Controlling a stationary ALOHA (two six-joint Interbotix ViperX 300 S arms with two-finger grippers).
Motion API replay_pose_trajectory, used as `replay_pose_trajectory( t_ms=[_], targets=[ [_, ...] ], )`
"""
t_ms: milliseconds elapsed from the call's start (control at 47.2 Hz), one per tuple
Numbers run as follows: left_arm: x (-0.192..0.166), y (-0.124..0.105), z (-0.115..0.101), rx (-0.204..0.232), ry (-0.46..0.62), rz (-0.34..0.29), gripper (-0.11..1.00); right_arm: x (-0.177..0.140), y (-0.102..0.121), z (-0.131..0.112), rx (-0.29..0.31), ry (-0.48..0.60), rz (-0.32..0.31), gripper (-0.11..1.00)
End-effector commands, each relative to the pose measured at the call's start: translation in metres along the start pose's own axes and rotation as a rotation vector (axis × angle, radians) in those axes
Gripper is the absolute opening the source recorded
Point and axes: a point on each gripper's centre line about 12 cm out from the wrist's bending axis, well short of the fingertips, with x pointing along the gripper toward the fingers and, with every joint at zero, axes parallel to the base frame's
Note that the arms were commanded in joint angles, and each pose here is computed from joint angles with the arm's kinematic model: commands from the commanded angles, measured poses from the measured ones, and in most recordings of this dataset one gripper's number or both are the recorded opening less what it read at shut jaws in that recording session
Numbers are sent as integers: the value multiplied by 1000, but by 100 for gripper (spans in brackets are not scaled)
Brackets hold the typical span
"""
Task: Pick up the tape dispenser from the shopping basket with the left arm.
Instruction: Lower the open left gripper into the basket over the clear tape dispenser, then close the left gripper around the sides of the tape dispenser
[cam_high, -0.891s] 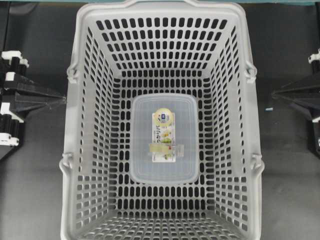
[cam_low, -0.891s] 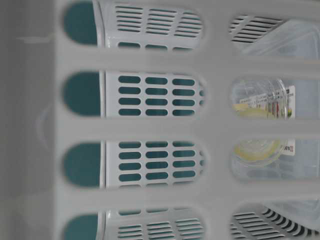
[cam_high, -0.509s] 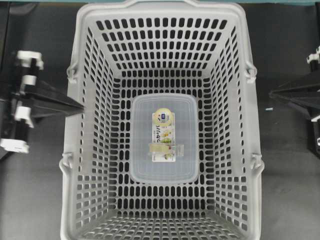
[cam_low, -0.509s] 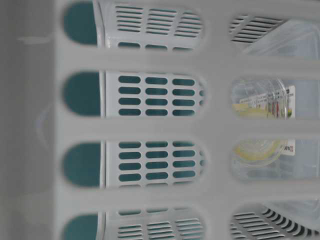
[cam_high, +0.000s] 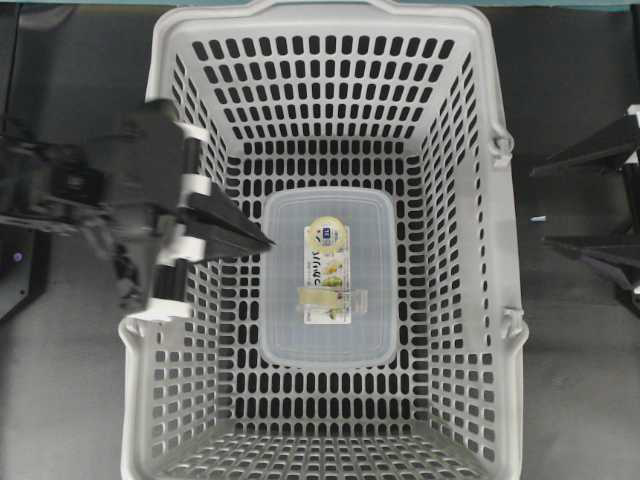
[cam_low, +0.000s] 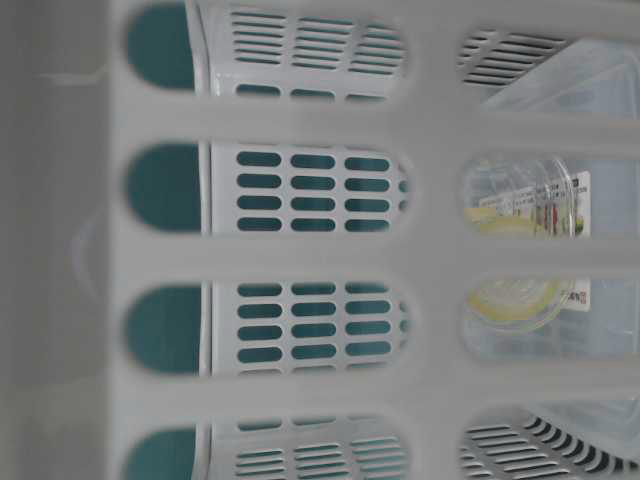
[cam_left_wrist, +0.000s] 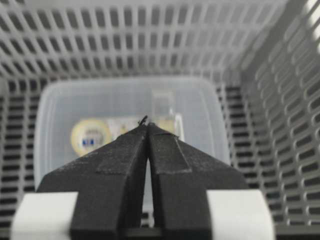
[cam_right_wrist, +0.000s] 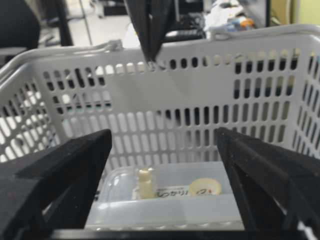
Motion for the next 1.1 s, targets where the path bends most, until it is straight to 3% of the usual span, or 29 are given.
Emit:
replay_pose_trajectory(
  t_ms=[0,64,254,360,615,933,997,1081],
  targets=[
    [13,0,14,1,58,6,6,1,4,10,4,-25,17,80],
    [24,0,13,1,118,10,18,0,4,10,4,-27,19,78],
    [64,-4,3,8,312,16,73,-3,4,13,4,-43,21,76],
    [87,-9,0,16,380,11,90,-4,5,12,4,-43,22,76],
    [130,-15,-18,-16,468,18,89,-5,4,10,4,-41,22,76],
    [143,-17,-40,-16,534,21,86,-6,4,6,4,-33,21,76],
    [142,-17,-40,-8,534,19,80,-6,4,5,4,-30,21,76],
    [139,-19,-38,7,536,14,58,-7,4,5,4,-35,21,76]
  ],
)
